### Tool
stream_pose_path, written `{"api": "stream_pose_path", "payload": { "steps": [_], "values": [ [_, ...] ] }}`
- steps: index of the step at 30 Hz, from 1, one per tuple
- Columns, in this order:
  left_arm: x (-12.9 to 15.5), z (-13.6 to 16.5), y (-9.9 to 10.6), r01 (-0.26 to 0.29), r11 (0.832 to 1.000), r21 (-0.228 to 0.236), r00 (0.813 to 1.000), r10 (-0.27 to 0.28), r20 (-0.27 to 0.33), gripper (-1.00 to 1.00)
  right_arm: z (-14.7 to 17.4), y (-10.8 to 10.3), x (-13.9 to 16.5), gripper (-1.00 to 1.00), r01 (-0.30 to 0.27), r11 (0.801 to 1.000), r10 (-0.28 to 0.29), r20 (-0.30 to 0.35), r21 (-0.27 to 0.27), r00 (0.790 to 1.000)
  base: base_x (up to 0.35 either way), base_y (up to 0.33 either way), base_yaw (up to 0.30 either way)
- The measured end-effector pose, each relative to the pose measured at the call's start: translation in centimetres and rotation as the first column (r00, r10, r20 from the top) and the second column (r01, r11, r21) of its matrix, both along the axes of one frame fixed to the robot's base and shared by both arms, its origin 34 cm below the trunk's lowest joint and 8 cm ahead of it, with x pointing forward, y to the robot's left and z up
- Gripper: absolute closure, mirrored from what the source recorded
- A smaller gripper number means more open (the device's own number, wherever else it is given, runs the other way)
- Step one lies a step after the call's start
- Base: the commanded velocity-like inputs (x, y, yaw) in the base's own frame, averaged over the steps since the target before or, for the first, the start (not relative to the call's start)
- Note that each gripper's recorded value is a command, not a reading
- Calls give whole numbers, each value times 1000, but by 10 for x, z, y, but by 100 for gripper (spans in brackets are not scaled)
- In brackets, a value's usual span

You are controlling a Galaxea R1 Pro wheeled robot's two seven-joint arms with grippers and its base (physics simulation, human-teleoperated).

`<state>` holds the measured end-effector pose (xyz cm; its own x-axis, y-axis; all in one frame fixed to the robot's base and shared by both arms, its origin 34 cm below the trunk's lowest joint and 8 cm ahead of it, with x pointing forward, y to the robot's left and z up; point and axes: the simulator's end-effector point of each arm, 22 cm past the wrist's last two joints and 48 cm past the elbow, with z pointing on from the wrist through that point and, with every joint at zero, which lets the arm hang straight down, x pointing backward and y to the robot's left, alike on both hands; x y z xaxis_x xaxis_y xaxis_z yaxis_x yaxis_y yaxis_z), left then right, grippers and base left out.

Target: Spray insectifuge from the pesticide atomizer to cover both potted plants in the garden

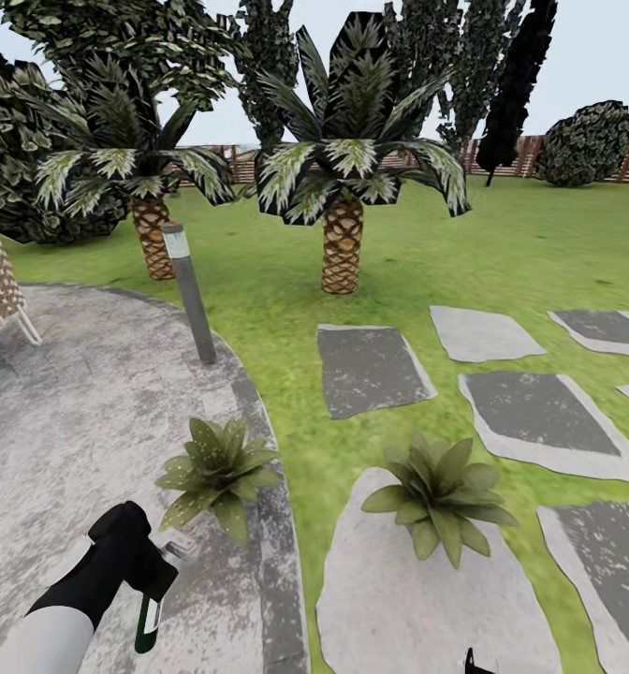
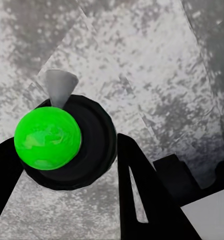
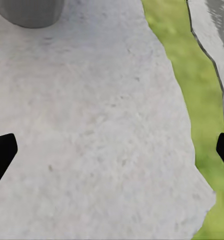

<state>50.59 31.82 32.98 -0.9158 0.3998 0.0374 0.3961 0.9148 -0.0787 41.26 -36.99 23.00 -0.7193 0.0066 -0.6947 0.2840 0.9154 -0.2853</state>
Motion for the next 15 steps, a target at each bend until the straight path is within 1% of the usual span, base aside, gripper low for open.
{"api": "stream_pose_path", "payload": {
  "steps": [3, 5, 12, 15],
  "values": [
    [0, 0, 0, -1, 1000, -2, 1000, 1, 0, 100, 0, 1, 0, -100, 1, 1000, -1, -1, 1, 1000, 208, -255, 0],
    [0, 0, 0, -1, 1000, -1, 1000, 1, 0, 100, 0, 1, 0, -100, 0, 1000, 0, -1, 2, 1000, 144, -137, 0],
    [0, 0, 0, -6, 1000, -2, 1000, 6, 0, 100, 0, 1, 0, -100, 0, 1000, 0, -2, 1, 1000, 17, -16, 0],
    [1, 1, -3, -10, 1000, -8, 1000, 10, 1, 100, -1, 1, 0, -100, 0, 1000, 0, -2, 2, 1000, 0, 0, 0]
  ]
}}
